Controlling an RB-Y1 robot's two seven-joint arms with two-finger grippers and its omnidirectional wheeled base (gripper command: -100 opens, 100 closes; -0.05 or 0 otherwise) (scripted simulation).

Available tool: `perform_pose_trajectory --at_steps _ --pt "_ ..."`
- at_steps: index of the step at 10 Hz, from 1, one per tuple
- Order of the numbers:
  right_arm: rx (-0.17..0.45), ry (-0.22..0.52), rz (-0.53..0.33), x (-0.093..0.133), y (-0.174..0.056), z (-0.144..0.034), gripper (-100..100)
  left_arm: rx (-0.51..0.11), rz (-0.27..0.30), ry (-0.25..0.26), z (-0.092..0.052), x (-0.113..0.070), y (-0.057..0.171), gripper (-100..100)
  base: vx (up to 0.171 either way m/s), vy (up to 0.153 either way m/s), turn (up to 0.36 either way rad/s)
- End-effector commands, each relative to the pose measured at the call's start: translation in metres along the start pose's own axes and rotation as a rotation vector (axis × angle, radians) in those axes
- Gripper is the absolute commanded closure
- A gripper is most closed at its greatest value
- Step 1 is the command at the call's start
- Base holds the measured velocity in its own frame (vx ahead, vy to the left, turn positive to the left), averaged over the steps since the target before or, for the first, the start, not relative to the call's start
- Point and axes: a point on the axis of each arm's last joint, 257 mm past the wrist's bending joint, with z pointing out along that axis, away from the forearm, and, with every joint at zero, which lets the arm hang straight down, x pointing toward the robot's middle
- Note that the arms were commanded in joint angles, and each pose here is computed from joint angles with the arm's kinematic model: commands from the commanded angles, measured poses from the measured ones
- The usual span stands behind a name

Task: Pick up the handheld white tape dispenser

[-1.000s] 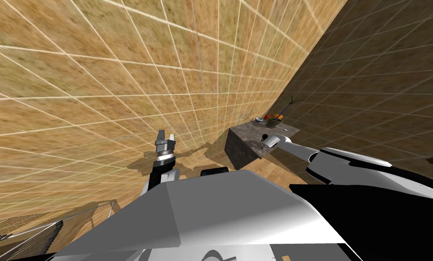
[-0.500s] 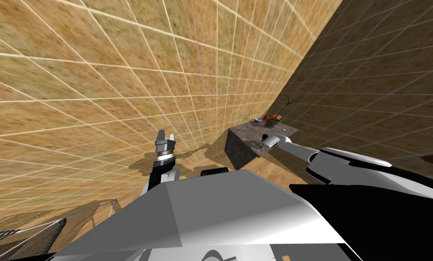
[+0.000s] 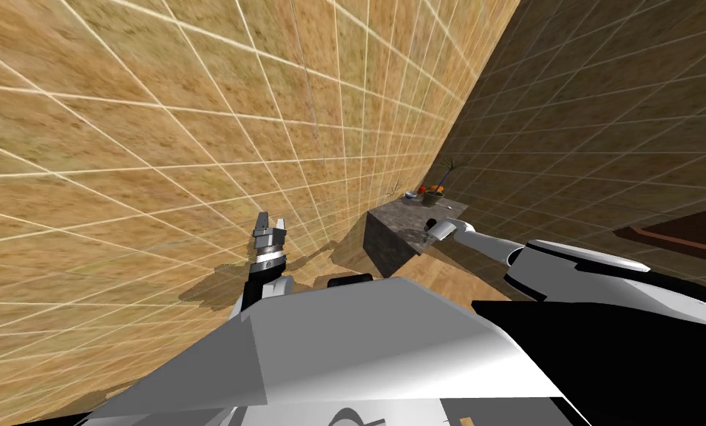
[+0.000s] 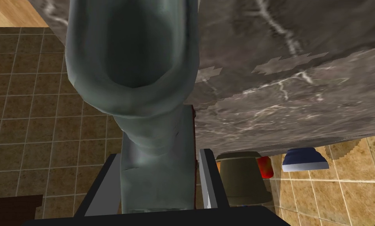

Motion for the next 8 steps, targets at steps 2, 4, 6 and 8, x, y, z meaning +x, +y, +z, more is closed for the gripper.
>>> perform_pose_trajectory --at_steps 2,4,6,8 --pt "-0.06 0.001 -0.055 0.003 0.017 -0.009 100 0.0 0.0 0.0 0.0 0.0 0.0 0 0.178 0.069 -0.323" --pt "-0.101 0.003 -0.098 0.007 0.028 -0.015 100 0.0 0.0 0.0 0.0 0.0 0.0 0 0.161 0.086 -0.25" --pt "-0.141 0.007 -0.14 0.012 0.039 -0.022 100 0.0 0.0 0.0 0.0 0.0 0.0 0 0.142 0.103 -0.337" --pt "-0.13 0.007 -0.129 0.011 0.036 -0.021 0 0.0 0.0 0.0 0.0 0.0 0.0 0 0.034 0.031 -0.035"
